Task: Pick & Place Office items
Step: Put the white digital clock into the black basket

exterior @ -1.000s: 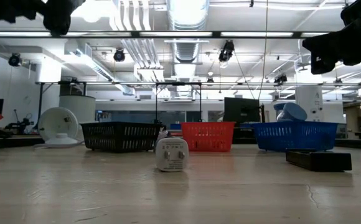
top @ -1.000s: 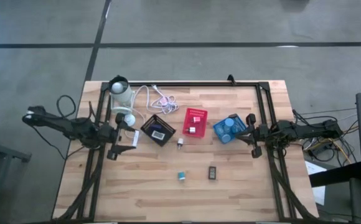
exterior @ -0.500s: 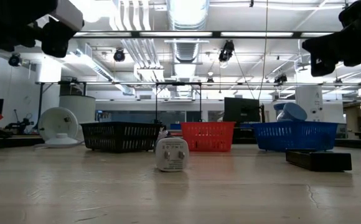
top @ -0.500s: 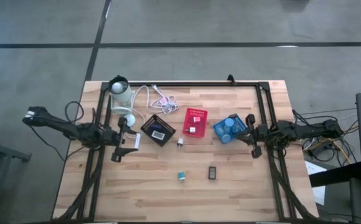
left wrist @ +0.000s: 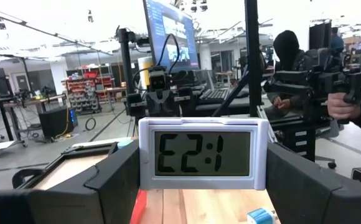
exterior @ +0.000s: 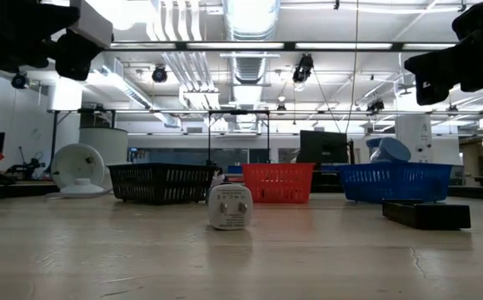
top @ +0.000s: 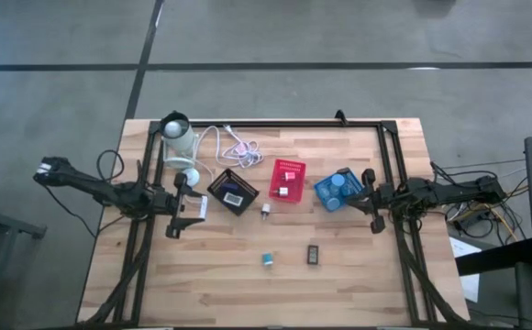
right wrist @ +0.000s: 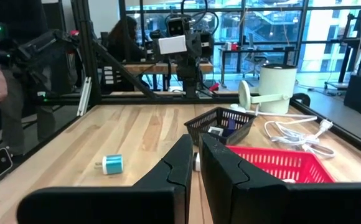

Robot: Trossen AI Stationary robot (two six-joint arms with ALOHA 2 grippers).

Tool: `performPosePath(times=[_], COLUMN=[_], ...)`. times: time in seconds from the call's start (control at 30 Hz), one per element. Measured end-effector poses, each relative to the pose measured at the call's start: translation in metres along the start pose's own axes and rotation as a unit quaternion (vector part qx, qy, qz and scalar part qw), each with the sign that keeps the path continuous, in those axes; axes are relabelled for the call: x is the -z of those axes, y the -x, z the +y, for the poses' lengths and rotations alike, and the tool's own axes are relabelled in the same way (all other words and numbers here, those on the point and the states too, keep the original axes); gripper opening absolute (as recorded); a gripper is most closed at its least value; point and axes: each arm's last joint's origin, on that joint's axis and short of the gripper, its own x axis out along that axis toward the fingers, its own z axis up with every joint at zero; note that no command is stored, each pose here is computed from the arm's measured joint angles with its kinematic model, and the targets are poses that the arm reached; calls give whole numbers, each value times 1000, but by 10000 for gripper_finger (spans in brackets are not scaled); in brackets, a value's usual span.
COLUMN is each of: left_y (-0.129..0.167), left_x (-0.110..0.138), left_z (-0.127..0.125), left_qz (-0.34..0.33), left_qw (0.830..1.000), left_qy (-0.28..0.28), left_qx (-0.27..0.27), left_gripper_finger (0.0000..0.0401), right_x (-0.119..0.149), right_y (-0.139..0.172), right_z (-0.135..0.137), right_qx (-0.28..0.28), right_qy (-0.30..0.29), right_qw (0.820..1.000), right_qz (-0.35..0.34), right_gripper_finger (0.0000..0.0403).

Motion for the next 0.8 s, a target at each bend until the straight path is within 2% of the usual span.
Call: performPosePath(times=[0.33, 0.5, 0.63, 0.8], left_y=[0, 0, -2, -7], left_x=[-1, -4, -19, -57], left_z=[0, 2, 5, 11], left_qz=[-3, -6, -26, -53], left_qw=[1000, 999, 997, 993], left_qy=[0, 38, 42, 28], left_qx=[-1, -26, -52, -106], left_gripper_finger=[291, 291, 291, 291], right_x=[0, 0, 0, 0], right_y=[0, 0, 0, 0], right_z=[0, 0, 0, 0], right_qx=[0, 0, 0, 0], right_qy=[3, 2, 0, 0], right_qw=[1000, 1000, 1000, 1000], right_qz=[-1, -1, -1, -2], right_gripper_finger=[29, 29, 29, 29])
